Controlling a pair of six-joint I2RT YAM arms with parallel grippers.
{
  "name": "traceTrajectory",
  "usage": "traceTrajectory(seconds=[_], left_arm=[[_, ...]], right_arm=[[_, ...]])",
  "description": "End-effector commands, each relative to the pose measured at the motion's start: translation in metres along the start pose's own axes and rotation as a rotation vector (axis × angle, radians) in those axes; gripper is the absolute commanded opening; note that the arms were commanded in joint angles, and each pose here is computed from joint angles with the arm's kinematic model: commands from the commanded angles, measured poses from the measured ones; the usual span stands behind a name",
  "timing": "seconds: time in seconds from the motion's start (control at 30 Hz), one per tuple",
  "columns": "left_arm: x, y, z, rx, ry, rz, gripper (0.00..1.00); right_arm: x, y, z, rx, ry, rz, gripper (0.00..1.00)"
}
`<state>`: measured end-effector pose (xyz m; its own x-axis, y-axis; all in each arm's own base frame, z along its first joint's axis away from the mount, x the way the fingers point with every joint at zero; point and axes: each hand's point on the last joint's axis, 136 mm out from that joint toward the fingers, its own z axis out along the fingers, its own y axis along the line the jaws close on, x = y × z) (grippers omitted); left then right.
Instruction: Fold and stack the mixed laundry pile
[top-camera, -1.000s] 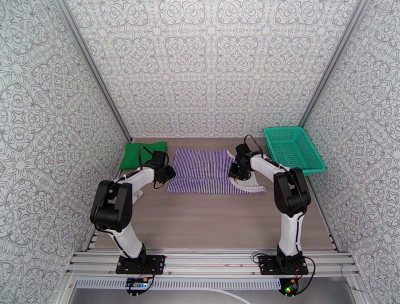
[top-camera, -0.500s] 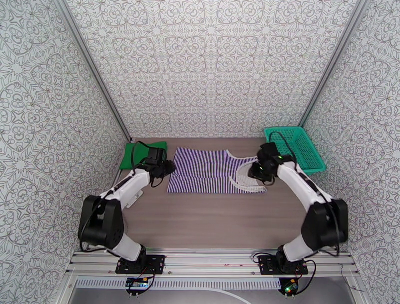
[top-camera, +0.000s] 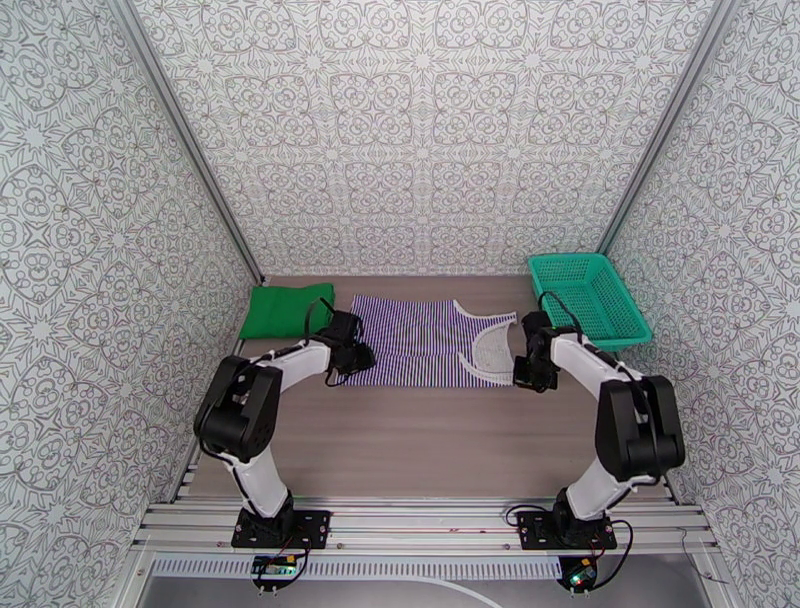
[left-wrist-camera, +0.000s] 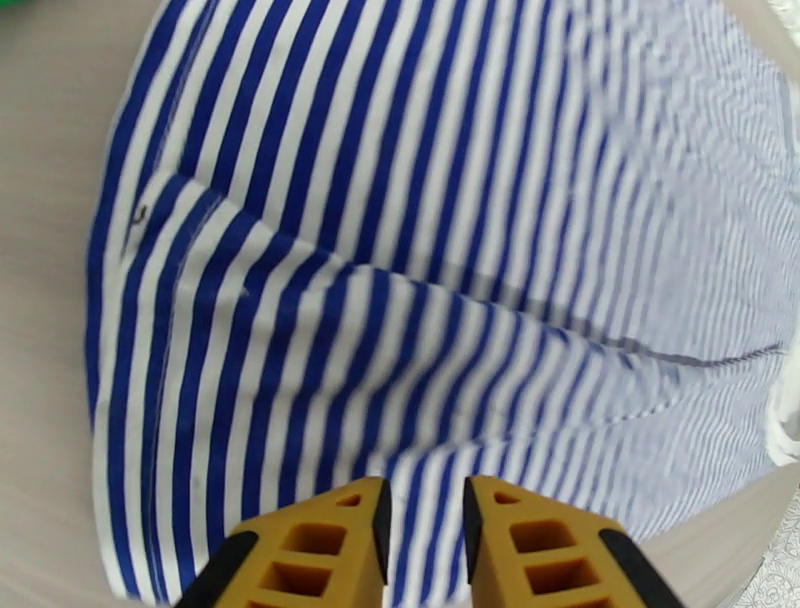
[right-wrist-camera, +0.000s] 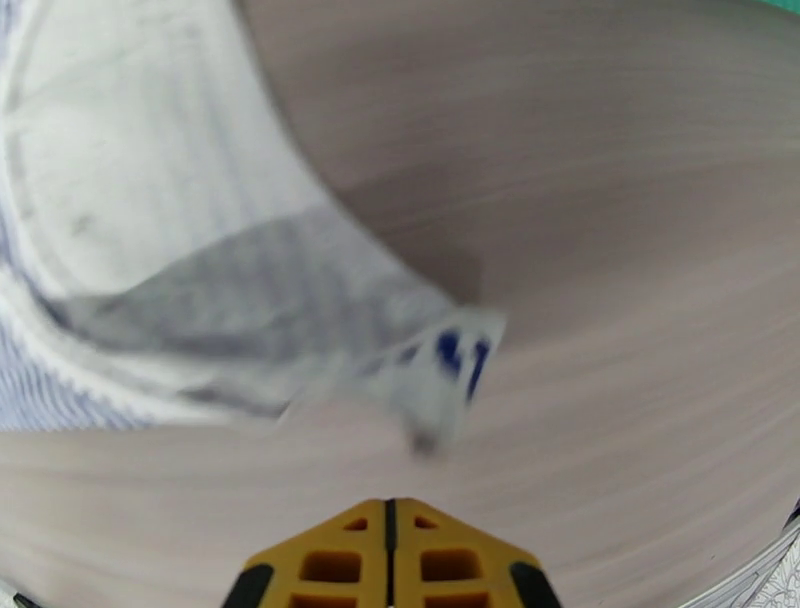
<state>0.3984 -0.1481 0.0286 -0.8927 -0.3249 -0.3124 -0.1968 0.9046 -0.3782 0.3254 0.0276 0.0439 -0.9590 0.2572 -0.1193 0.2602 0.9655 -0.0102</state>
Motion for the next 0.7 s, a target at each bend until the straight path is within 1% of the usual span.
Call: traceTrajectory(seconds=[0.0,0.17,0.2,0.27,0.33,0.47,0.57,0.67], left_arm=[[-0.007,0.003,0.006,0.013,-0.011,0.007,0.27],[-0.005,0.012,0.008,-0.006,0.008,0.009,0.29],[-0.005,0.014,0.008,-0.013,0.011,0.009,0.29],[-0.003,0.017,0.009,-0.020,0.015,0.010,0.29],[-0.001,0.021,0.010,-0.028,0.021,0.007,0.29],[-0.002,0.034,0.010,-0.061,0.023,-0.012,0.30],[-0.005,0.043,0.003,-0.086,0.005,-0.023,0.32],[-0.013,0.037,-0.015,-0.075,-0.023,-0.003,0.34]], right_arm=[[-0.033,-0.002,0.003,0.040,-0.065,-0.007,0.04],[-0.047,-0.004,0.015,0.087,-0.052,-0.025,0.05],[-0.049,-0.005,0.015,0.093,-0.053,-0.027,0.07],[-0.052,-0.006,0.017,0.107,-0.052,-0.033,0.17],[-0.053,-0.008,0.020,0.118,-0.048,-0.035,0.24],[-0.054,-0.012,0.023,0.141,-0.041,-0.035,0.25],[-0.056,-0.012,0.010,0.136,-0.057,-0.032,0.26],[-0.060,-0.007,-0.021,0.089,-0.114,-0.010,0.29]])
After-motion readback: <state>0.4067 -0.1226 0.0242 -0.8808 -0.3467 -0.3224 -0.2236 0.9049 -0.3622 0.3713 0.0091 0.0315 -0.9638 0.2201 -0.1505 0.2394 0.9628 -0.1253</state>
